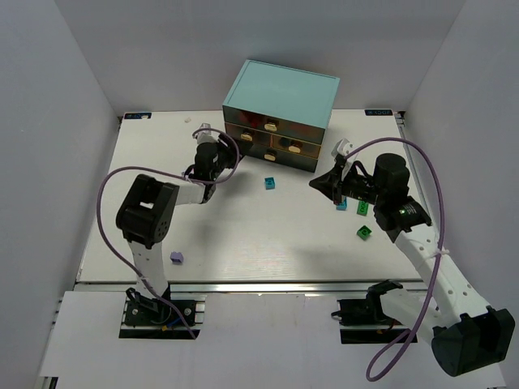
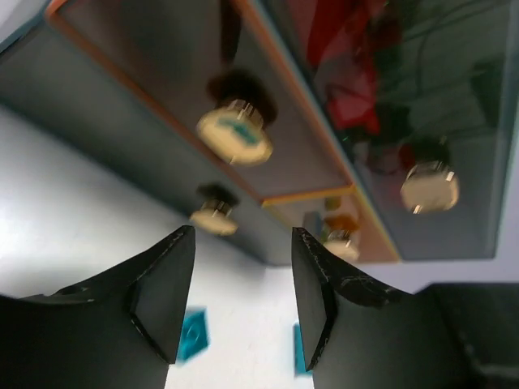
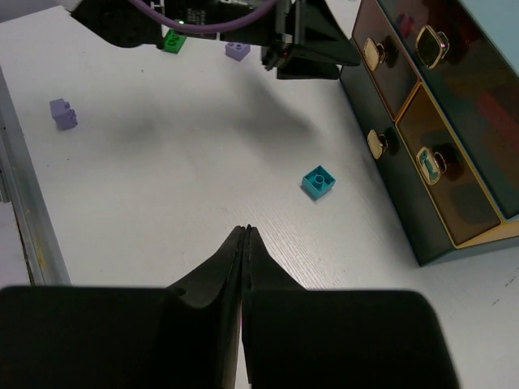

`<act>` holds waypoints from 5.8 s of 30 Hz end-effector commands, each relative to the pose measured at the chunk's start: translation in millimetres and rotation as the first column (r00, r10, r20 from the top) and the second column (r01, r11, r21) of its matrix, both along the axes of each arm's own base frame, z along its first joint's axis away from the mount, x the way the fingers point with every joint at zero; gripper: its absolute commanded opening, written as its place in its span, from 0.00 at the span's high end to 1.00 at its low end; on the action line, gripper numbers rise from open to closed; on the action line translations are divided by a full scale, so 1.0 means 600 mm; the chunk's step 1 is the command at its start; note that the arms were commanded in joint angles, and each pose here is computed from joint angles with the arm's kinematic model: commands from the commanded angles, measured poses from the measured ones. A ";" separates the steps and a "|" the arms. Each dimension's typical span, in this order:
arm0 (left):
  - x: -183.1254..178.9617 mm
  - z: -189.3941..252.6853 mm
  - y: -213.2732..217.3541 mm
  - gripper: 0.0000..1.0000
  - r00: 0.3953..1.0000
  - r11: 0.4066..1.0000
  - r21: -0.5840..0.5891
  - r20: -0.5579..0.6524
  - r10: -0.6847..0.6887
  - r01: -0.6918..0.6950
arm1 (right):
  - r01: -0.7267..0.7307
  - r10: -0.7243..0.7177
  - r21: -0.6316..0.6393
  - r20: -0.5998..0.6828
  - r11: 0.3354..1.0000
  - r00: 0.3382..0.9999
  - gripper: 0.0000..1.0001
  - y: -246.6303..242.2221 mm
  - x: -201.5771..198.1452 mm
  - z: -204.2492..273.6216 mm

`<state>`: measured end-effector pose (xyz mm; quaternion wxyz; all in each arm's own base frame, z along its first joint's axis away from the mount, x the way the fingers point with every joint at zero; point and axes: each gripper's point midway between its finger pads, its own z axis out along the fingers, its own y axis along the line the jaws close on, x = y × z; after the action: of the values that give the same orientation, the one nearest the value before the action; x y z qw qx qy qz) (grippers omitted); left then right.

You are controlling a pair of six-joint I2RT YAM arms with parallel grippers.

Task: Sort the legos into containers by color

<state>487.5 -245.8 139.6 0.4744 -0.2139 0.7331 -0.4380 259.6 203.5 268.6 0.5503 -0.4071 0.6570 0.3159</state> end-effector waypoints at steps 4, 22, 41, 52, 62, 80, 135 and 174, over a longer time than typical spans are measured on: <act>0.061 0.087 -0.016 0.38 0.989 0.991 -0.136 0.142 0.041 -0.022 | -0.006 0.006 0.014 0.044 1.000 0.999 1.00 -0.002 -0.006 0.019; 0.107 0.030 -0.020 0.38 0.996 0.992 -0.098 0.018 0.085 -0.083 | 0.008 -0.008 0.003 0.047 1.000 0.999 1.00 -0.004 0.002 0.013; 0.096 0.037 0.027 0.44 0.988 0.985 -0.086 0.036 0.153 -0.150 | 0.012 -0.011 -0.004 0.043 1.000 0.999 1.00 -0.005 0.005 0.007; 0.096 0.043 0.008 0.50 0.993 0.986 -0.140 0.065 0.101 -0.091 | 0.017 -0.017 -0.015 0.037 1.000 0.999 1.00 -0.006 0.010 0.000; 0.080 0.040 0.012 0.58 0.993 0.979 -0.195 0.091 0.081 -0.062 | 0.020 -0.020 -0.026 0.022 0.999 1.000 1.00 -0.006 0.014 -0.009; 0.108 0.025 -0.010 0.41 0.997 0.971 -0.239 0.066 0.049 -0.032 | 0.027 -0.027 -0.036 0.021 0.999 0.999 1.00 -0.007 0.017 -0.013; -0.095 0.043 0.099 0.23 0.996 0.996 -0.030 -0.038 0.080 -0.082 | -0.018 0.019 -0.182 0.005 0.983 1.000 0.50 -0.011 0.042 -0.102; -0.362 0.277 0.296 0.02 0.902 0.757 0.556 0.419 0.101 -0.343 | 0.491 -0.740 -0.619 -0.230 0.613 0.633 0.23 -0.231 0.148 -0.350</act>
<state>272.8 -67.3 303.7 0.6909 -0.0596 0.7056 -0.1457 323.7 63.2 39.1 0.2896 -0.2082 0.9342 -0.0009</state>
